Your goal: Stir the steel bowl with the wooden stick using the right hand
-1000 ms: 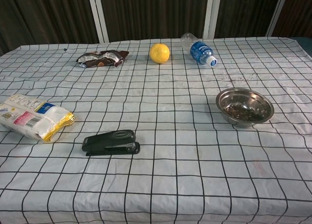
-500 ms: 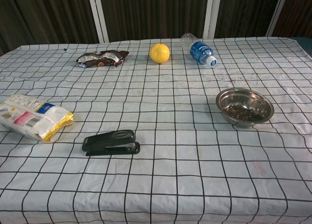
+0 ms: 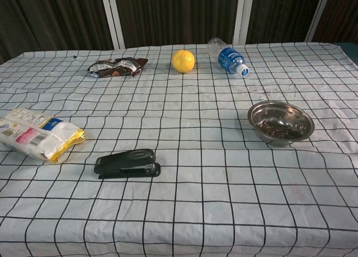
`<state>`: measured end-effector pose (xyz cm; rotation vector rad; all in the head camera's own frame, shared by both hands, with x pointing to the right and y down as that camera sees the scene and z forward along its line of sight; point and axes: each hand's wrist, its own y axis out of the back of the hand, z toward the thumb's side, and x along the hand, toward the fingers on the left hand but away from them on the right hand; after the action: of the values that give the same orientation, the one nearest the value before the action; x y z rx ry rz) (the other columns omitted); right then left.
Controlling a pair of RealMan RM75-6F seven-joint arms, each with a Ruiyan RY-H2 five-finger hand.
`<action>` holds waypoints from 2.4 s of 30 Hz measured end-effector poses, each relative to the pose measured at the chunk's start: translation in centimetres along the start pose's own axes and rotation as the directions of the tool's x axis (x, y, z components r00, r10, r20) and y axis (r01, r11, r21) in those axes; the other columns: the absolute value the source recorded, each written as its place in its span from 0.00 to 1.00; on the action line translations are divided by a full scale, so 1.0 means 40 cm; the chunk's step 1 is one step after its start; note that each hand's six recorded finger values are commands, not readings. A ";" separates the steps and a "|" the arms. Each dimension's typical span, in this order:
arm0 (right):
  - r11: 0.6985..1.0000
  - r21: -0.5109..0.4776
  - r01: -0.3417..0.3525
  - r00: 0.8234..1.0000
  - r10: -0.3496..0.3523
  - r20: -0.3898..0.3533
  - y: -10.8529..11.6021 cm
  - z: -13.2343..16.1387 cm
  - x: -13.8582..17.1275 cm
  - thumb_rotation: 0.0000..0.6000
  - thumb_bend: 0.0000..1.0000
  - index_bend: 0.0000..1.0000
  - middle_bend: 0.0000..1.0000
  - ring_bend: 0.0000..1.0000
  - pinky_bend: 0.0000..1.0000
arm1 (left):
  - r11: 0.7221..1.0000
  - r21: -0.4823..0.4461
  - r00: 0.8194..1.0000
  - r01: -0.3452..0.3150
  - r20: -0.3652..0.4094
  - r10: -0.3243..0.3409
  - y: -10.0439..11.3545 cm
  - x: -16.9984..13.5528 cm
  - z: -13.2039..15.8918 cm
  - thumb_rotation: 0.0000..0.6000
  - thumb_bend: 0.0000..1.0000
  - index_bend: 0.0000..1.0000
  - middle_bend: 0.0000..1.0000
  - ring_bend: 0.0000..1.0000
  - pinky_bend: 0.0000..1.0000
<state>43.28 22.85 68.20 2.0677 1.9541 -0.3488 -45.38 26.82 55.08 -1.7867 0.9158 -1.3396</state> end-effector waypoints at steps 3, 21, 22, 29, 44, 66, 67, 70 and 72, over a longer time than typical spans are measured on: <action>1.000 -0.007 -0.001 1.000 0.001 0.001 0.002 0.002 0.004 0.73 0.35 0.31 0.30 0.33 0.46 | 1.000 -0.001 1.000 -0.001 0.001 0.001 0.000 0.000 0.000 1.00 0.39 0.00 0.07 0.00 0.08; 0.999 0.027 -0.046 0.999 0.046 -0.007 -0.023 0.021 0.003 0.85 0.36 0.85 0.71 0.79 0.82 | 1.000 -0.003 1.000 -0.003 0.005 0.003 0.001 0.000 0.001 1.00 0.39 0.00 0.07 0.00 0.08; 0.999 0.025 -0.046 0.999 0.046 -0.012 -0.023 0.023 0.002 0.85 0.36 0.85 0.72 0.80 0.82 | 1.000 -0.003 1.000 -0.003 0.005 0.003 0.002 0.000 0.001 1.00 0.39 0.00 0.07 0.00 0.08; 0.999 0.025 -0.038 0.999 0.039 -0.023 -0.020 0.030 0.002 0.91 0.36 0.91 0.78 0.85 0.87 | 1.000 -0.004 1.000 -0.007 0.007 0.007 0.002 0.000 0.001 1.00 0.39 0.00 0.07 0.00 0.08; 0.998 0.052 -0.027 0.989 0.034 -0.142 -0.042 0.080 -0.018 1.00 0.70 1.00 1.00 1.00 1.00 | 1.000 -0.003 1.000 -0.008 0.007 0.008 0.001 0.001 0.002 1.00 0.39 0.00 0.08 0.00 0.08; 0.939 0.311 -0.144 0.887 0.262 -0.381 -0.483 0.141 -0.372 1.00 0.73 1.00 1.00 1.00 1.00 | 1.000 0.005 0.999 0.030 -0.013 -0.030 -0.022 0.028 -0.010 1.00 0.39 0.00 0.08 0.00 0.08; 0.937 0.319 -0.144 0.890 0.263 -0.371 -0.501 0.136 -0.392 1.00 0.73 1.00 1.00 1.00 1.00 | 0.999 0.005 0.999 0.032 -0.016 -0.032 -0.023 0.029 -0.011 1.00 0.39 0.00 0.08 0.00 0.08; 0.937 0.316 -0.146 0.904 0.256 -0.343 -0.539 0.119 -0.427 1.00 0.73 1.00 1.00 1.00 1.00 | 0.999 0.007 0.999 0.034 -0.023 -0.034 -0.025 0.034 -0.014 1.00 0.39 0.00 0.08 0.00 0.08; 0.943 0.298 -0.148 0.911 0.247 -0.330 -0.551 0.109 -0.435 1.00 0.73 1.00 1.00 1.00 1.00 | 0.999 0.006 0.999 0.032 -0.028 -0.032 -0.023 0.035 -0.016 1.00 0.39 0.00 0.08 0.00 0.08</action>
<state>20.31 6.19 69.60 2.6469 1.9484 -0.2037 -45.61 25.98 56.67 -1.7886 0.9000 -1.3891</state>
